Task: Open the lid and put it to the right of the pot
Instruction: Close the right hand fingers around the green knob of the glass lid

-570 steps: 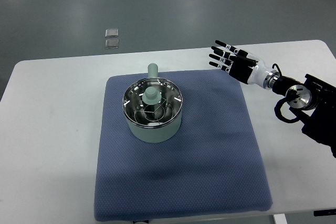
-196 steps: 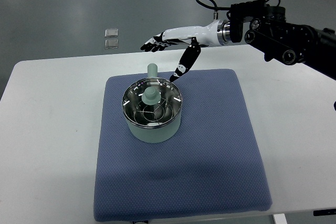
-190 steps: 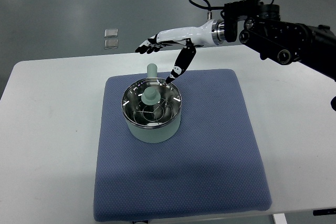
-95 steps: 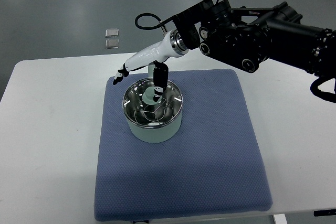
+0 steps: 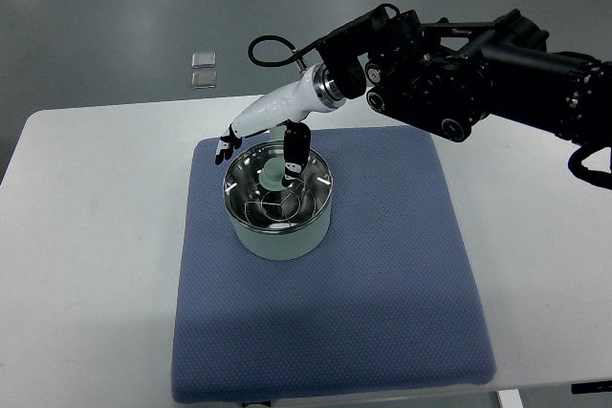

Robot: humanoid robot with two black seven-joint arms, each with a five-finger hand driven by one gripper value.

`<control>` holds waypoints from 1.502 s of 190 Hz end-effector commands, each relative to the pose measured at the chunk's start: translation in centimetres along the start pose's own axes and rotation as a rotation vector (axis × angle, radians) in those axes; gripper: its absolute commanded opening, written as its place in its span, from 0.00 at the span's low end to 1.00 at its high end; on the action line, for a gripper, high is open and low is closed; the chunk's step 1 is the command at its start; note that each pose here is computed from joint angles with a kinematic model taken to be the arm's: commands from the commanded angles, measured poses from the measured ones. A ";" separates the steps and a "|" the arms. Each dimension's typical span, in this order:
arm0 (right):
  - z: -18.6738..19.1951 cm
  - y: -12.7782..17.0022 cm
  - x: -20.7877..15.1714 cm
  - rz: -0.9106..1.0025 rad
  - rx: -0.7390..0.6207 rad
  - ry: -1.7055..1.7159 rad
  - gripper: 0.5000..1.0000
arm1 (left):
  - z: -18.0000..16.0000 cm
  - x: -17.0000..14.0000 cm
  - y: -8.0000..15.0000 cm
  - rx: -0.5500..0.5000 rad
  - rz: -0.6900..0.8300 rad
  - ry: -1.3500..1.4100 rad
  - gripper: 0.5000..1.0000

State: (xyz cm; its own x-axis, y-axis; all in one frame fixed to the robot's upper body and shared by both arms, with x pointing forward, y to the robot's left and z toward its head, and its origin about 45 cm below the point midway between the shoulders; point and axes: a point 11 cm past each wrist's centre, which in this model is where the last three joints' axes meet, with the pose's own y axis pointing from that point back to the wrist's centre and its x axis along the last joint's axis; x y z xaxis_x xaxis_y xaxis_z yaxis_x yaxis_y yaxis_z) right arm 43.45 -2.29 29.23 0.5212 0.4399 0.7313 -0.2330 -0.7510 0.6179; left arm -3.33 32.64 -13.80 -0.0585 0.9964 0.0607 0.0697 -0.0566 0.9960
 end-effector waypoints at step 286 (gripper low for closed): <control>1.6 1.2 -0.9 -0.001 -0.022 -0.019 0.43 | 0.1 0.0 0.0 -0.002 -0.001 0.000 1.00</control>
State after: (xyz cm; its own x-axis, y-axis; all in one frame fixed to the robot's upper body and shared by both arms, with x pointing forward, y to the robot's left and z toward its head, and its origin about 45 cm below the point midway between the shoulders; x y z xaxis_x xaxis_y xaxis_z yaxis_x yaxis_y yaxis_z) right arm 43.98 -4.38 28.82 0.5389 0.4313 0.7236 -0.2503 -0.7382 0.6264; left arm -3.21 32.59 -13.80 -0.0583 0.9965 0.0593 0.0677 -0.0553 0.9962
